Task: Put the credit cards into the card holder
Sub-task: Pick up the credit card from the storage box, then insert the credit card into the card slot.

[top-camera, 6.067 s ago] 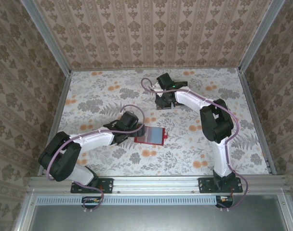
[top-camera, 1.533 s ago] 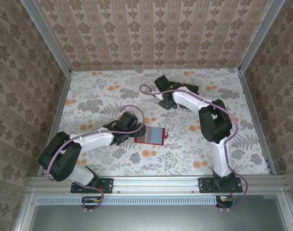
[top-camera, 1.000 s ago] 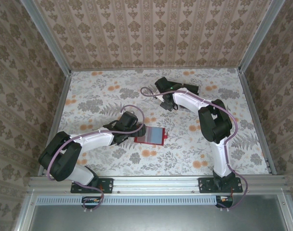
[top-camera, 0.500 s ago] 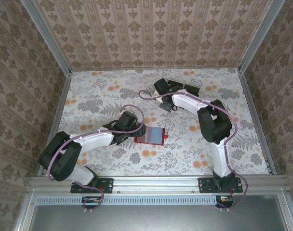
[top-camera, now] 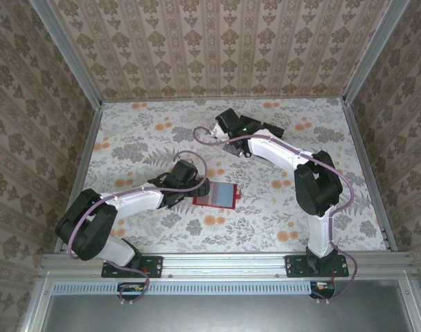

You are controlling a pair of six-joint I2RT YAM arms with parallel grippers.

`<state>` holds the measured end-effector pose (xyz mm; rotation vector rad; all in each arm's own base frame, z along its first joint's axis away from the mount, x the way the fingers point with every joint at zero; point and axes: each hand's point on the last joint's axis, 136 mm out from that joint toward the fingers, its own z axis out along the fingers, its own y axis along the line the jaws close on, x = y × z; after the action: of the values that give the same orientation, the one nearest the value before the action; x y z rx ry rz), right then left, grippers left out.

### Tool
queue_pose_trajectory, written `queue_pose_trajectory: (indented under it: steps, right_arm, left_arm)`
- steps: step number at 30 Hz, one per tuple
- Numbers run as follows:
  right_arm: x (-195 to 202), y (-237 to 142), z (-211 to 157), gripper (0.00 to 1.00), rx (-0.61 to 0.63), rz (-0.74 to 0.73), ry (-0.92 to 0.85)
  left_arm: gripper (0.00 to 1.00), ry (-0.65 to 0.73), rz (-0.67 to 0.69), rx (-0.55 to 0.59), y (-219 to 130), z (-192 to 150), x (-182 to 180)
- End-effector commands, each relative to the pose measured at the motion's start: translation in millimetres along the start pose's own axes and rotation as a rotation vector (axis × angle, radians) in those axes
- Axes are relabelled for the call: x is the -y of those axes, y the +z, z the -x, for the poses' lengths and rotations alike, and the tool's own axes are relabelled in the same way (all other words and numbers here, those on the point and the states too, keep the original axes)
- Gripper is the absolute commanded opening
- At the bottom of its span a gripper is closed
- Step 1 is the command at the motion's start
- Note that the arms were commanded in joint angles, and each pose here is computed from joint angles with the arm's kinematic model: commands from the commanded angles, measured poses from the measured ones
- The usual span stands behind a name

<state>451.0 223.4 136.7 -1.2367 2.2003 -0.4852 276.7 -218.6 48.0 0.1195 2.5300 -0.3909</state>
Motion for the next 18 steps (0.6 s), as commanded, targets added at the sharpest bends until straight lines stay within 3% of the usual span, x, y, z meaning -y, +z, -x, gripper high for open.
queue_pose_trajectory:
  steps: [1,7,12,18]
  right_arm:
    - [19.9,-40.5,13.6,0.0,0.044,-0.043,0.117]
    - [-4.7,-83.8,13.7,0.0,0.069,0.08,0.402]
    - [-53.0,-109.9,7.8,0.0,0.106,0.332,0.725]
    - [-109.9,-109.7,-5.7,0.0,0.123,0.604,1.099]
  left_arm:
    - [1.0,-0.013,-0.006,0.025,-6.4,7.4,-1.8]
    - [1.0,-0.025,0.014,0.045,-16.9,6.1,-12.8]
    - [1.0,-0.039,0.047,0.075,-31.5,3.9,-26.2]
    - [1.0,-0.048,0.085,0.093,-44.7,-0.7,-40.4]
